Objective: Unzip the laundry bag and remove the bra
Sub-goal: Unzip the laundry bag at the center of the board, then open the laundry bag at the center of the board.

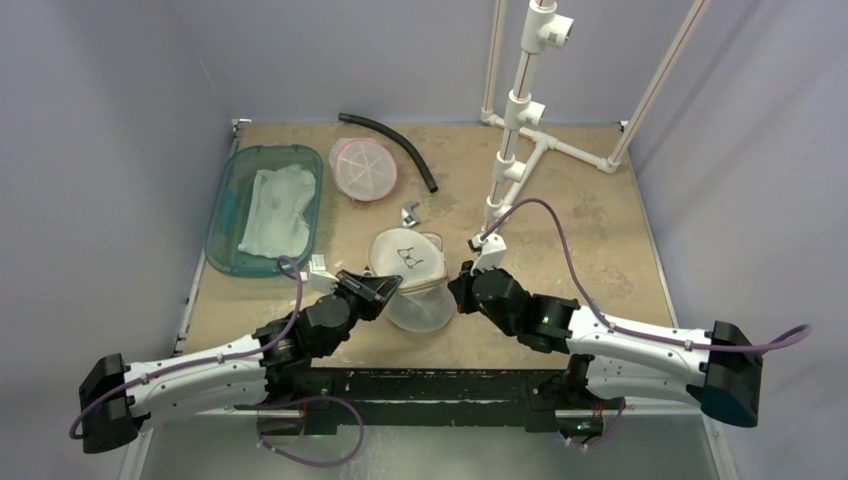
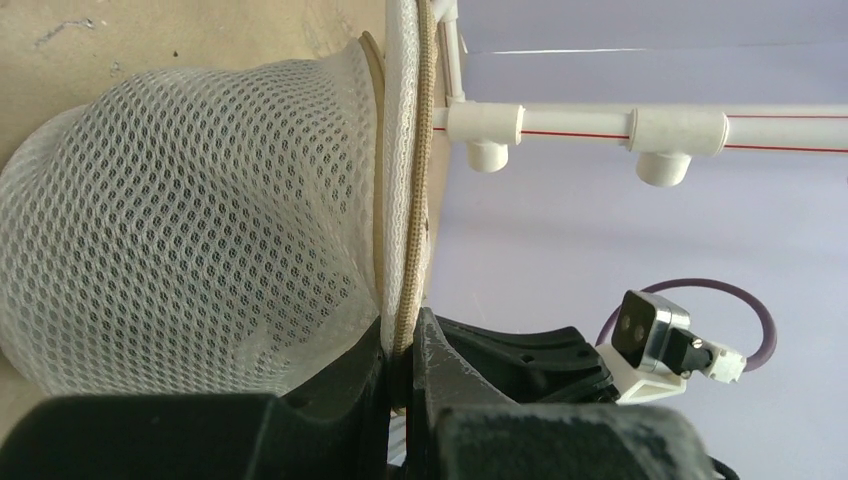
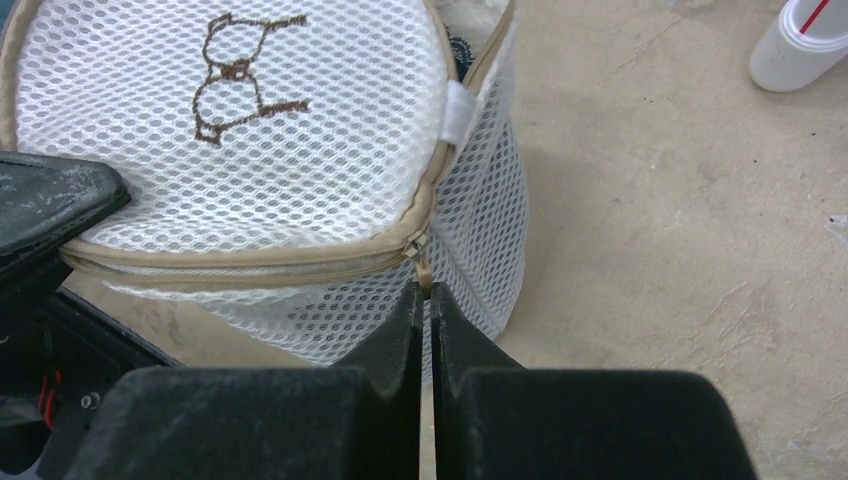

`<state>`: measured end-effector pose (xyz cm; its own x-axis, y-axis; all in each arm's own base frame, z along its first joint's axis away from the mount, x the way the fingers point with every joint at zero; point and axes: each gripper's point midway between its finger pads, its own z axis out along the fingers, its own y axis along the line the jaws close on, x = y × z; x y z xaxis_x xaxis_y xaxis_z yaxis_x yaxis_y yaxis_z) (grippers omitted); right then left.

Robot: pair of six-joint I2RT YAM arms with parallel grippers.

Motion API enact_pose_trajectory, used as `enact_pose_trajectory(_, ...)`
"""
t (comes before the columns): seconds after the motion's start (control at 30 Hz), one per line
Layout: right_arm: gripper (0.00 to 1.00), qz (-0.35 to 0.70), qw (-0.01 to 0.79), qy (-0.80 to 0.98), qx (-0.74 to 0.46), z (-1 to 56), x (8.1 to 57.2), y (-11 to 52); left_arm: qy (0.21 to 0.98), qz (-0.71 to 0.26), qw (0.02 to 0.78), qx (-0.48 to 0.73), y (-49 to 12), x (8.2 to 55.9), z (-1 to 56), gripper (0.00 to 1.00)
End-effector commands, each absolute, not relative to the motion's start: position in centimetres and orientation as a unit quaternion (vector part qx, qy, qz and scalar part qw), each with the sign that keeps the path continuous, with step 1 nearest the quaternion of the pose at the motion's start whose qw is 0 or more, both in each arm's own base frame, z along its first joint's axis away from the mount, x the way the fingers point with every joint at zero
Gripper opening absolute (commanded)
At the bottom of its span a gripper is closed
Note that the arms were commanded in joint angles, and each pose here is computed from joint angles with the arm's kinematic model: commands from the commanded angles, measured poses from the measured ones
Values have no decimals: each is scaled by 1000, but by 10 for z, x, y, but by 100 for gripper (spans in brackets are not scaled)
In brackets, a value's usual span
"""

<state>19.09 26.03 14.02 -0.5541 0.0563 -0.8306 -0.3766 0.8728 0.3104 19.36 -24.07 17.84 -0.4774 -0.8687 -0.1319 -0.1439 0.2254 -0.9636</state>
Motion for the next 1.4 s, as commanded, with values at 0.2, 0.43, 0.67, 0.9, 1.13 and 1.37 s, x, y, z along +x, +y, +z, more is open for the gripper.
enact_pose_trajectory(0.2,0,229,493,837,-70,144,212,255,743,-459,375,-310,-220,178,159,0)
enact_pose_trajectory(0.43,3,267,486,826,-98,153,199,258,753,-450,372,-305,-210,172,145,0)
enact_pose_trajectory(0.67,65,324,466,815,-116,188,177,255,747,-457,409,-255,-209,172,165,0)
enact_pose_trajectory(0.9,67,463,416,776,-101,204,192,258,737,-494,431,-166,-221,161,187,0)
enact_pose_trajectory(1.13,67,524,368,758,-126,201,192,269,704,-548,445,-80,-234,143,224,0)
enact_pose_trajectory(1.37,67,555,315,755,-147,181,182,279,707,-541,449,-72,-235,144,224,0)
